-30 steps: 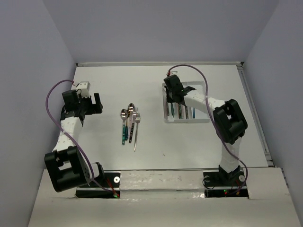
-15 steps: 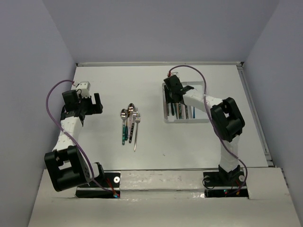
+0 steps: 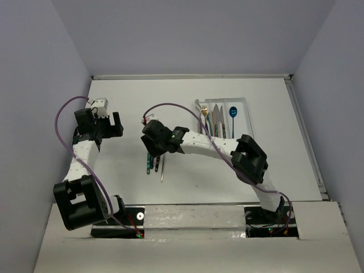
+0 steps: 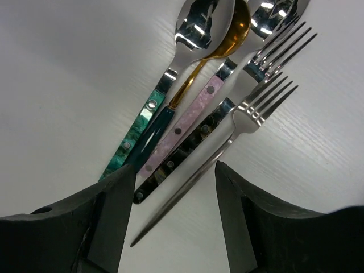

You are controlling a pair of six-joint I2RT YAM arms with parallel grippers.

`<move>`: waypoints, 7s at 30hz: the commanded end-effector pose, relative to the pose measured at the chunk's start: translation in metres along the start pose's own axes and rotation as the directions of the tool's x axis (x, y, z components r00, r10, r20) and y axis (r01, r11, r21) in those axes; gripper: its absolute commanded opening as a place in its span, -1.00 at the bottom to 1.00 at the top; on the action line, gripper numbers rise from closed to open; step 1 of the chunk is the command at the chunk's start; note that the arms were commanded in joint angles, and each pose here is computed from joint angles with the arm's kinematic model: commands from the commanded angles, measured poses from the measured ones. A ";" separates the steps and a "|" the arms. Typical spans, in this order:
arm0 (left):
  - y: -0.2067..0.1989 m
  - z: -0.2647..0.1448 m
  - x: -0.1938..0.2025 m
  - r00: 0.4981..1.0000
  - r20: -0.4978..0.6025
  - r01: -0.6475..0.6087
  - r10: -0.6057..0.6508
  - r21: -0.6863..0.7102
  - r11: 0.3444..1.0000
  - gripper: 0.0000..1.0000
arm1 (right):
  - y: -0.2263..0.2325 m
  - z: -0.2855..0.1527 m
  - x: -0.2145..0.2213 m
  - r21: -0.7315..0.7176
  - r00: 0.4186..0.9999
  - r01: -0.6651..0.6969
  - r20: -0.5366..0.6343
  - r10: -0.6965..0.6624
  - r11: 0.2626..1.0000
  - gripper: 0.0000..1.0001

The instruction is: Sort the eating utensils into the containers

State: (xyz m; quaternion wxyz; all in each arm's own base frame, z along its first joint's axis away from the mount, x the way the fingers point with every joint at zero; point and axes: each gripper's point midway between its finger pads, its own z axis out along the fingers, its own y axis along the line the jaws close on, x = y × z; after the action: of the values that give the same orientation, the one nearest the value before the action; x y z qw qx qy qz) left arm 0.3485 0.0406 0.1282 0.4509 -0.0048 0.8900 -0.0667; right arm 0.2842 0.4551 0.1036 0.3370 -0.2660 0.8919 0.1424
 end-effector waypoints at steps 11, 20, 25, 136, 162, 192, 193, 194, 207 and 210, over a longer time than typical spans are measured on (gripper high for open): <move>0.002 -0.005 -0.009 0.998 0.053 -0.019 0.019 0.004 1.000 0.98 | -0.029 0.046 0.035 0.125 0.988 0.066 -0.145 -0.048 0.990 0.02; 0.003 -0.003 -0.007 0.999 0.046 -0.013 0.013 0.002 1.000 0.98 | -0.033 0.042 0.049 0.127 0.983 0.063 -0.178 -0.039 0.990 -0.15; 0.004 -0.004 -0.008 0.999 0.047 -0.013 0.014 -0.002 1.000 0.98 | -0.041 0.046 0.069 0.149 0.974 0.084 -0.220 -0.049 0.985 -0.33; 0.036 -0.083 -0.029 0.978 0.143 -0.098 0.150 -0.318 0.943 0.98 | -0.064 0.085 0.054 0.165 0.967 0.078 -0.254 -0.034 0.983 -0.31; 0.031 -0.080 -0.028 0.976 0.142 -0.119 0.165 -0.286 0.951 0.98 | -0.169 -0.095 -0.136 0.014 0.848 -0.234 0.492 0.197 0.972 -1.00; 0.024 -0.080 -0.030 0.972 0.158 -0.131 0.174 -0.251 0.959 0.98 | -0.246 -0.048 -0.087 0.441 0.925 -0.275 0.363 0.111 0.854 0.32; 0.023 -0.081 -0.031 0.971 0.161 -0.133 0.176 -0.248 0.960 0.98 | -0.229 -0.051 -0.090 0.427 0.927 -0.257 0.362 0.096 0.867 0.32; 0.023 -0.080 -0.031 0.971 0.162 -0.132 0.175 -0.246 0.960 0.98 | -0.204 -0.053 -0.100 0.373 0.926 -0.233 0.369 0.086 0.898 0.32; 0.022 -0.086 -0.035 0.965 0.191 -0.130 0.182 -0.256 0.958 0.98 | -0.003 0.050 -0.060 0.115 0.986 0.156 0.035 -0.161 0.981 0.25; 0.022 -0.084 -0.034 0.966 0.184 -0.130 0.180 -0.253 0.959 0.98 | -0.004 0.053 -0.056 0.114 0.981 0.189 0.031 -0.194 0.975 0.10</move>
State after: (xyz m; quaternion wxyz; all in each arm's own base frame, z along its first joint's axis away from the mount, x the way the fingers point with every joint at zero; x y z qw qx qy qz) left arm 0.2983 0.0738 0.1955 0.5245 -0.0020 0.8481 0.0748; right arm 0.3299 0.5358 0.1058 0.3996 -0.3178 0.8506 0.1258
